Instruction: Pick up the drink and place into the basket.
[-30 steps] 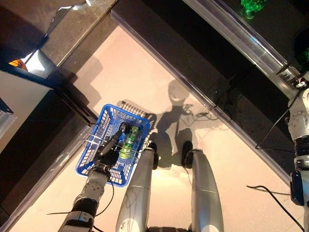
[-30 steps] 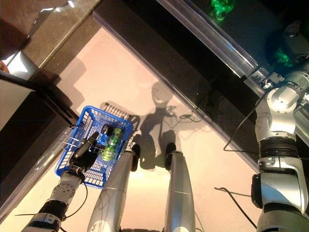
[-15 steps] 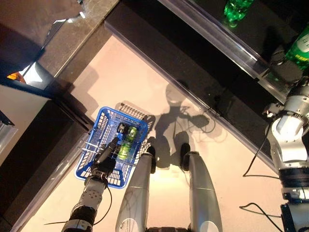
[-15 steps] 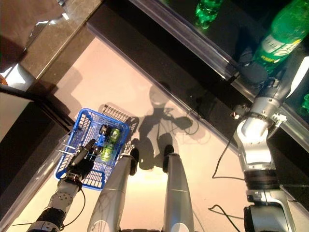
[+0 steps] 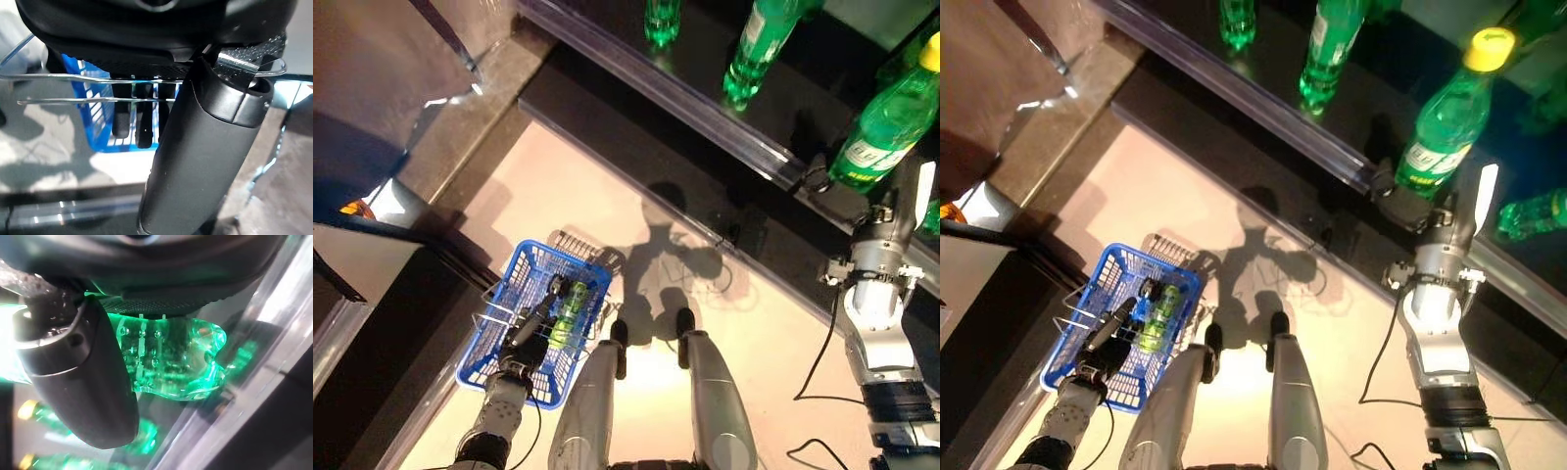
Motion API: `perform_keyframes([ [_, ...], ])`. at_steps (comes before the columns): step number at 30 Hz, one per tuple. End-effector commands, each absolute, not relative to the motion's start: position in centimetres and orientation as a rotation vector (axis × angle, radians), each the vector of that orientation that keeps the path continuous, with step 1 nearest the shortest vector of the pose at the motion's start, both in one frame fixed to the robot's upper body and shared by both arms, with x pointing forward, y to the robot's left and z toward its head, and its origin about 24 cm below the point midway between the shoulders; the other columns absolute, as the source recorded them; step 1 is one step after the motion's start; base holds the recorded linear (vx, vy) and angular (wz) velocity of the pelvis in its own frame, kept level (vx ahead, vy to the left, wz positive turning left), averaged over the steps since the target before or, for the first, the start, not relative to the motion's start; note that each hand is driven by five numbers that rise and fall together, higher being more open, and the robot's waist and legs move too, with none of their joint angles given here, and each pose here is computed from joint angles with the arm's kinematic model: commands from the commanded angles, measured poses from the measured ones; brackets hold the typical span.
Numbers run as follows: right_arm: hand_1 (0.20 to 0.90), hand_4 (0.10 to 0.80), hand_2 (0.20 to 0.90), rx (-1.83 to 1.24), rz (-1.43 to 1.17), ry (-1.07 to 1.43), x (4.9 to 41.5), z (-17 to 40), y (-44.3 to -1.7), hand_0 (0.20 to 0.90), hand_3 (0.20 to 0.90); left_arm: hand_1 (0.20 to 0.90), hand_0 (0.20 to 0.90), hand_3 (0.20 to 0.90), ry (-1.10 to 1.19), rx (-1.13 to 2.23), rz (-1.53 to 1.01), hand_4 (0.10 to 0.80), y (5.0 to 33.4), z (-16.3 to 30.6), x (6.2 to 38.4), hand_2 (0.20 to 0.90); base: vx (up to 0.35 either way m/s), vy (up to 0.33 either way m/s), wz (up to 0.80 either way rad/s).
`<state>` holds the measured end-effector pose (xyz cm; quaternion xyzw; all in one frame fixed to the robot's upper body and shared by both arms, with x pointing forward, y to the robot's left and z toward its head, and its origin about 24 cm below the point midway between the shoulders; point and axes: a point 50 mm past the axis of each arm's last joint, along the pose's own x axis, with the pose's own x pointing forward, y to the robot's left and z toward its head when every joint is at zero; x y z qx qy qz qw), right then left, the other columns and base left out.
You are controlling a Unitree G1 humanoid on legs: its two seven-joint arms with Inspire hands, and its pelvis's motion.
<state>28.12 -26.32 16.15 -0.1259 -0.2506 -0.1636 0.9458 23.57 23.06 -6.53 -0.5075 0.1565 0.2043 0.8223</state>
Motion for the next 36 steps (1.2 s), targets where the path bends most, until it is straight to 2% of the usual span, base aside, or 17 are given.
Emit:
perform_keyframes([
  [1, 0.3, 0.1, 0.3, -0.211, -0.233, -0.943, 24.8, 23.4, -25.3, 0.3, 0.2, 0.3, 0.3, 0.2, 0.048, -0.98, 0.319, 0.1, 25.6, -2.4, 23.7, 0.3, 0.065, 0.012, 0.02],
  [8, 0.3, 0.1, 0.3, -0.11, -0.124, -0.745, 25.1, 19.2, -24.4, 0.3, 0.2, 0.3, 0.3, 0.2, 0.075, -0.89, 0.29, 0.1, 25.1, -1.9, 24.1, 0.3, 0.049, 0.014, 0.16],
  [14, 0.3, 0.1, 0.3, -0.024, -0.02, -0.517, 26.8, 14.6, -22.1, 0.3, 0.2, 0.3, 0.3, 0.2, 0.079, -0.833, 0.15, 0.1, 22.8, -0.6, 26.0, 0.3, -0.053, 0.024, 0.2],
  [21, 0.3, 0.1, 0.3, 0.051, 0.074, -0.32, 27.2, 10.2, -19.7, 0.3, 0.2, 0.3, 0.3, 0.2, 0.057, -0.83, 0.033, 0.1, 20.6, 0.6, 27.3, 0.3, -0.066, 0.044, 0.14],
  [32, 0.3, 0.1, 0.3, -0.001, 0.281, -0.153, 26.5, 6.7, -16.5, 0.3, 0.2, 0.3, 0.3, 0.2, -0.012, -0.81, -0.13, 0.1, 19.6, 3.2, 28.2, 0.3, -0.013, 0.031, 0.03],
  [36, 0.3, 0.1, 0.3, -0.04, 0.372, -0.083, 26.2, 5.6, -15.2, 0.3, 0.2, 0.3, 0.3, 0.2, -0.036, -0.802, -0.252, 0.1, 18.4, 4.8, 28.3, 0.3, -0.001, 0.008, 0.0],
])
